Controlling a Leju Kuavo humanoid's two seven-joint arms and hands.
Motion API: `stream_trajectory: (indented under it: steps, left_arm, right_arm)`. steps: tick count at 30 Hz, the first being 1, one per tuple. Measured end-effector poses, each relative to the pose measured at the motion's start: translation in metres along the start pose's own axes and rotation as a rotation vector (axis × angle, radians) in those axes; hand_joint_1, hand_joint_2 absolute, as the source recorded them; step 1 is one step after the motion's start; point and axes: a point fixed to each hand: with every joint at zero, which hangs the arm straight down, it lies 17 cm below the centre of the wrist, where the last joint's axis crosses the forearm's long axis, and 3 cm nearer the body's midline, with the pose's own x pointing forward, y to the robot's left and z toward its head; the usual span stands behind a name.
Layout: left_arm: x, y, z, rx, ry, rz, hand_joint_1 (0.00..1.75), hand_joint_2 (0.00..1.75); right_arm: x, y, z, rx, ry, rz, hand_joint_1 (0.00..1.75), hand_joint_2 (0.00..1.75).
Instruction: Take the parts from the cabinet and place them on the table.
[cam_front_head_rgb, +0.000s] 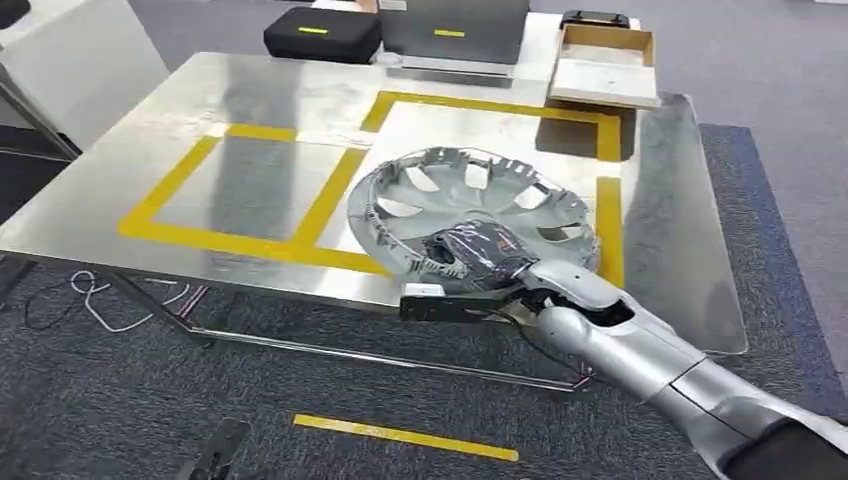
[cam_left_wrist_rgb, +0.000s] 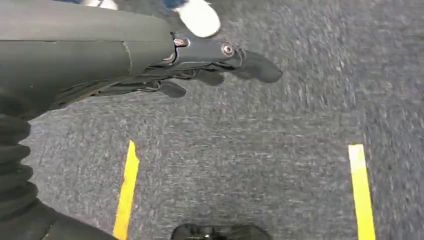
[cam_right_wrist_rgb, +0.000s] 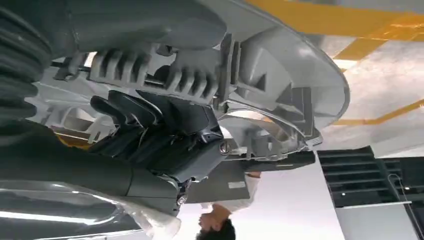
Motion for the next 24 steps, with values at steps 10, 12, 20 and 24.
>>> stream_trajectory:
  steps: [10,12,20,24]
  left_arm:
    - [0.007,-0.006,-0.001,-0.03,-0.016,-0.014,0.0,1.75]
    - [0.009,-0.007,-0.002,-0.034,-0.019,-0.015,0.0,1.75]
    - [0.012,-0.007,-0.003,-0.034,-0.02,-0.033,0.0,1.75]
    - [0.009,-0.008,-0.003,-0.043,-0.01,-0.034,0.0,1.75]
  right_arm:
    - [0.008,0.028,-0.004,-0.014,0.032,-0.029,1.75,1.75]
    - [0.012,0.026,-0.009,-0.024,0.034,-0.042,1.75,1.75]
    - [0.022,0.019,-0.022,-0.047,0.048,-0.083,1.75,1.75]
    - [0.021,0.027,-0.023,-0.032,0.054,-0.092,0.0,0.0]
